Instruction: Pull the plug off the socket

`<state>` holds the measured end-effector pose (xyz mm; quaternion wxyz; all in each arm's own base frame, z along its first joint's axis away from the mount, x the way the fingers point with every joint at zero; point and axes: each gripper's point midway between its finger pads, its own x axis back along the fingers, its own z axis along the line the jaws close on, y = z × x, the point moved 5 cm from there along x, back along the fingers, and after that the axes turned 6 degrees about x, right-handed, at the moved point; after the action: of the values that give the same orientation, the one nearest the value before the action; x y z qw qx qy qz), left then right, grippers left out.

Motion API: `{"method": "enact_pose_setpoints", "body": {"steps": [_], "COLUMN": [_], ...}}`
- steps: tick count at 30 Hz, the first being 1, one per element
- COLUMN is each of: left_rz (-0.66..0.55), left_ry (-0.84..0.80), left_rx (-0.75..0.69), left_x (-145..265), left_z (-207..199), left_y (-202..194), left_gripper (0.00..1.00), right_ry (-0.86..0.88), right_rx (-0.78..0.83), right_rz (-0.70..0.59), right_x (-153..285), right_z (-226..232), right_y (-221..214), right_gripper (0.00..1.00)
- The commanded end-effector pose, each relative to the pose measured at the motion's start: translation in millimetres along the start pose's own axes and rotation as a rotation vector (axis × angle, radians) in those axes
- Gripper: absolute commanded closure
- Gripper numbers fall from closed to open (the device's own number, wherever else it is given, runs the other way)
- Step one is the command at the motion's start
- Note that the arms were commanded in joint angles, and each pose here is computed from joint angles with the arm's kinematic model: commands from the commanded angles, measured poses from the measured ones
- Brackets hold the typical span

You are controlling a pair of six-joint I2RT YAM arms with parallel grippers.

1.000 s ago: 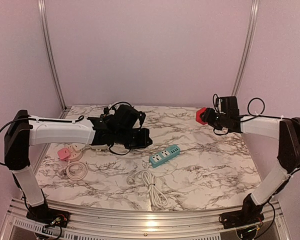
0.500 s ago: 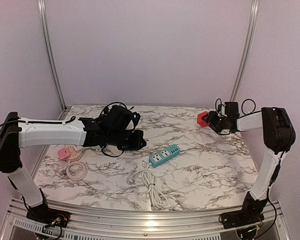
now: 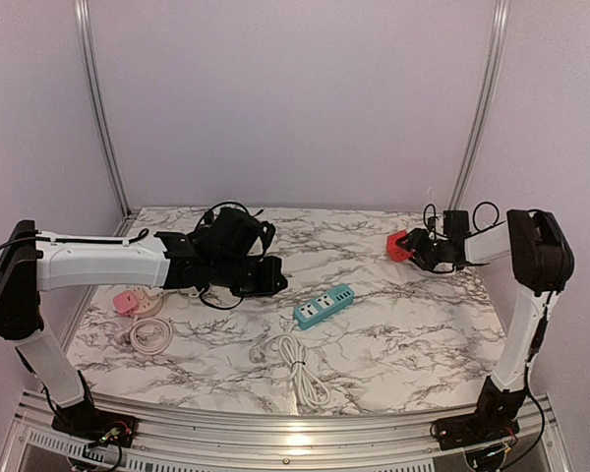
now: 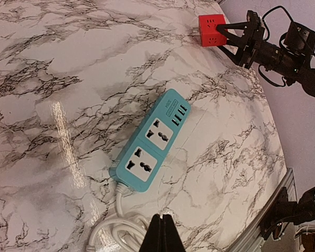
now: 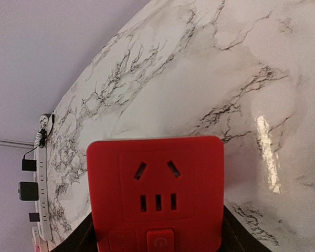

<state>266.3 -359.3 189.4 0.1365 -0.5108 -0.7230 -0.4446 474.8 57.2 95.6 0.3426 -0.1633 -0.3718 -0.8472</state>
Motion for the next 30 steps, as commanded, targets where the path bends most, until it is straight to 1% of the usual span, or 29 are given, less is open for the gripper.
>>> {"method": "enact_pose_setpoints", "body": {"steps": [1, 4, 9, 12, 26, 30], "left_rz": [0.008, 0.010, 0.016, 0.020, 0.042, 0.035], "left_ry": [0.030, 0.033, 0.040, 0.045, 0.079, 0.095], "left_rx": [0.010, 0.011, 0.011, 0.011, 0.008, 0.019], "left_x": [-0.7, -1.5, -4.2, -6.4, -16.7, -14.6], "left_z": [7.9, 8.9, 11.0, 12.2, 23.7, 33.4], "left_y": [-3.8, -4.1, -6.0, -7.0, -10.7, -6.2], "left_gripper": [1.00, 1.00, 1.00, 1.00, 1.00, 1.00], "right_ry": [-0.016, -0.027, -0.060, -0.093, -0.301, -0.343], "right_rx": [-0.024, -0.035, -0.030, -0.019, 0.095, 0.174], "right_rz": [-0.034, -0.039, -0.039, -0.042, -0.059, -0.065], "right_x": [6.2, 10.4, 16.3, 21.8, 67.8, 83.0], "right_z": [-15.0, -20.4, -25.3, -27.0, -26.3, -8.8], "right_y": [8.2, 10.5, 13.5, 15.8, 19.6, 12.1], "right_gripper": [0.36, 0.31, 0.20, 0.15, 0.13, 0.12]}}
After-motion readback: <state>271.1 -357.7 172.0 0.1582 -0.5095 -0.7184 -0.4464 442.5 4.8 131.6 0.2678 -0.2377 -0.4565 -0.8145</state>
